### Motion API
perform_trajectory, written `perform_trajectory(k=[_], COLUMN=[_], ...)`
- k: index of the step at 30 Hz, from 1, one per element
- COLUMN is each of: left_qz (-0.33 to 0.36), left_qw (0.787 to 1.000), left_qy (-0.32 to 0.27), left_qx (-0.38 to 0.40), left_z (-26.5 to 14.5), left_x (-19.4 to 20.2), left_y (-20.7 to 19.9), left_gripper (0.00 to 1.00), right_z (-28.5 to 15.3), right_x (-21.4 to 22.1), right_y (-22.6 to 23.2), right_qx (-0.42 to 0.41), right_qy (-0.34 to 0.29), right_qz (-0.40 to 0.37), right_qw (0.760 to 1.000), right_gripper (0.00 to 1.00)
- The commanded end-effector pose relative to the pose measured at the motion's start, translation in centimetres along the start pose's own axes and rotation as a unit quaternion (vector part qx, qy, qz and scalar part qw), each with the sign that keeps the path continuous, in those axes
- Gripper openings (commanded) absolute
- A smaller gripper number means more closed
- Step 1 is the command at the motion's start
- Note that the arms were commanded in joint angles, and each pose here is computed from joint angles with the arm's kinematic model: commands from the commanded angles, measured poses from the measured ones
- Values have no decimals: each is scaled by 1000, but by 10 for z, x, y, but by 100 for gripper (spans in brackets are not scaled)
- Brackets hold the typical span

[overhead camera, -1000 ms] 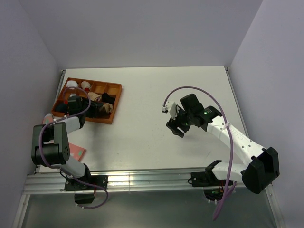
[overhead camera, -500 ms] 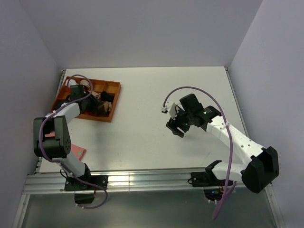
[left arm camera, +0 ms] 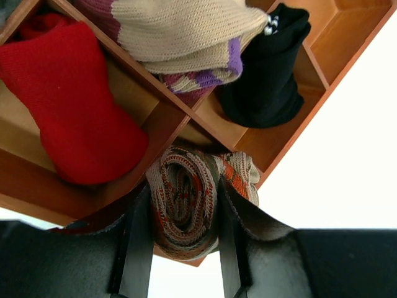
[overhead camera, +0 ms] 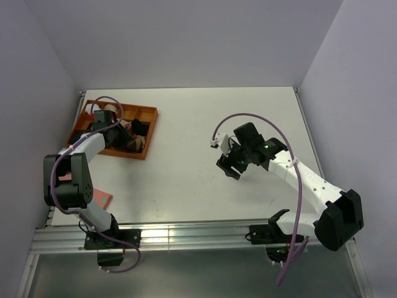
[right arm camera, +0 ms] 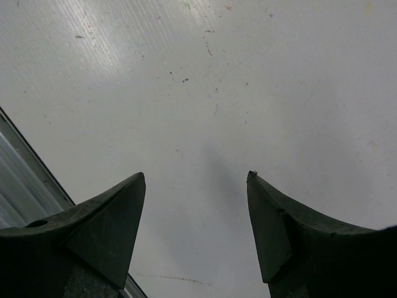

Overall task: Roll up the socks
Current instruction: Place the sock in the storage box.

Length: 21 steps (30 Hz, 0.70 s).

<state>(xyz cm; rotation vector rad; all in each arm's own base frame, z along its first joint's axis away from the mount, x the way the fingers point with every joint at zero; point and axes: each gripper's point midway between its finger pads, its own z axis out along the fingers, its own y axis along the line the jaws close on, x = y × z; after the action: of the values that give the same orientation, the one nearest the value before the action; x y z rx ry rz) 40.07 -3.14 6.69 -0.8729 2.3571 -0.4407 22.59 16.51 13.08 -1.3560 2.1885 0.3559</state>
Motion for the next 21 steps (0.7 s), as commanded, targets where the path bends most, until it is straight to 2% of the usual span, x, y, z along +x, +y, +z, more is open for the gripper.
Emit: perform_trajectory(k=[1, 8, 21], left_qz=[36, 52, 107], left_qw=[996, 992, 974], left_qy=[47, 81, 122], left_qx=[-67, -78, -161], left_z=[-8, -3, 21], left_x=[27, 33, 47], left_y=[37, 40, 41], left_gripper=[0, 0, 0], right_z=[-3, 0, 4], right_x=[-9, -7, -5], right_y=[-4, -3, -4], right_qx=[4, -1, -3], right_qy=[-15, -9, -3], right_qz=[-3, 1, 1], right_qw=[1000, 1000, 1000], right_gripper=[73, 73, 73])
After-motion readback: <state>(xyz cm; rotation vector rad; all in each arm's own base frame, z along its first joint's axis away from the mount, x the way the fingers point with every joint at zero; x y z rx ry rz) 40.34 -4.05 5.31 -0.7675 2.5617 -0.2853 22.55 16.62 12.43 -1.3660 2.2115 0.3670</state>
